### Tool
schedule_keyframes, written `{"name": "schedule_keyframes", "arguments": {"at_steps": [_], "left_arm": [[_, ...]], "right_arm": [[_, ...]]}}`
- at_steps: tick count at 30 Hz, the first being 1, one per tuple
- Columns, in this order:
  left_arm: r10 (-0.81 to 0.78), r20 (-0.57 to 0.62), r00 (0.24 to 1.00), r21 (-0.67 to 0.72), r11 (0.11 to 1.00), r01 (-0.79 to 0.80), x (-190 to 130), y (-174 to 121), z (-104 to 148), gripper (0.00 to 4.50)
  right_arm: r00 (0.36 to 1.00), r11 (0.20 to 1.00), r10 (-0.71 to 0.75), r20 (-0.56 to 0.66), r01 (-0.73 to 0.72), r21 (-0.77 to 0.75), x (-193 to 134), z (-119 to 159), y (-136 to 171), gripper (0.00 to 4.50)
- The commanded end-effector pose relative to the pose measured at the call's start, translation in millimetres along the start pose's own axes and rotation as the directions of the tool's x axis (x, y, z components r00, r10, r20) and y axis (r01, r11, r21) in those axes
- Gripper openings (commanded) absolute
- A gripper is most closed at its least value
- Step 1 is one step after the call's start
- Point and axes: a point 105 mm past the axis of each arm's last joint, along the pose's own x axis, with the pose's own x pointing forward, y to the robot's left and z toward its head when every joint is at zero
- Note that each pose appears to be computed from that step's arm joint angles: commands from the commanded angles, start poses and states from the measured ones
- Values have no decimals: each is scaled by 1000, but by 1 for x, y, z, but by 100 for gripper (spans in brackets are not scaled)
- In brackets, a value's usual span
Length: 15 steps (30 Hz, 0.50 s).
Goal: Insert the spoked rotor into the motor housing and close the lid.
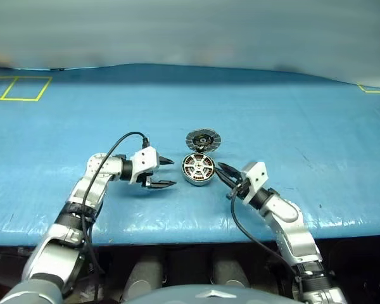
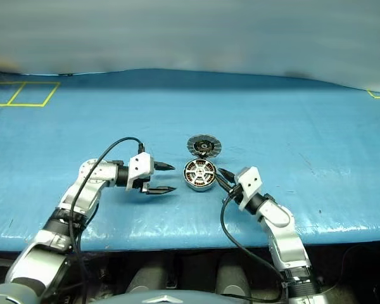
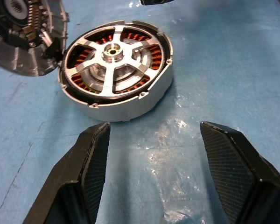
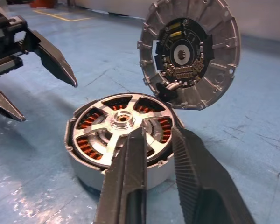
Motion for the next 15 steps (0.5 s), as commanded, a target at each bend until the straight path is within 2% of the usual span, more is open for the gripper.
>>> {"name": "schedule_keyframes", "arguments": {"at_steps": [1,7,15], "left_arm": [[118,84,989,-3,993,-118,-5,8,12,328],[229,122,966,-38,973,-226,-2,1,4,328],[249,131,960,-73,968,-241,1,-7,-2,328]], "right_arm": [[1000,1000,14,2,-14,-9,9,6,-4,4],[995,994,87,-47,-90,-61,31,7,0,4],[991,987,123,-59,-128,-96,49,12,5,4]]}}
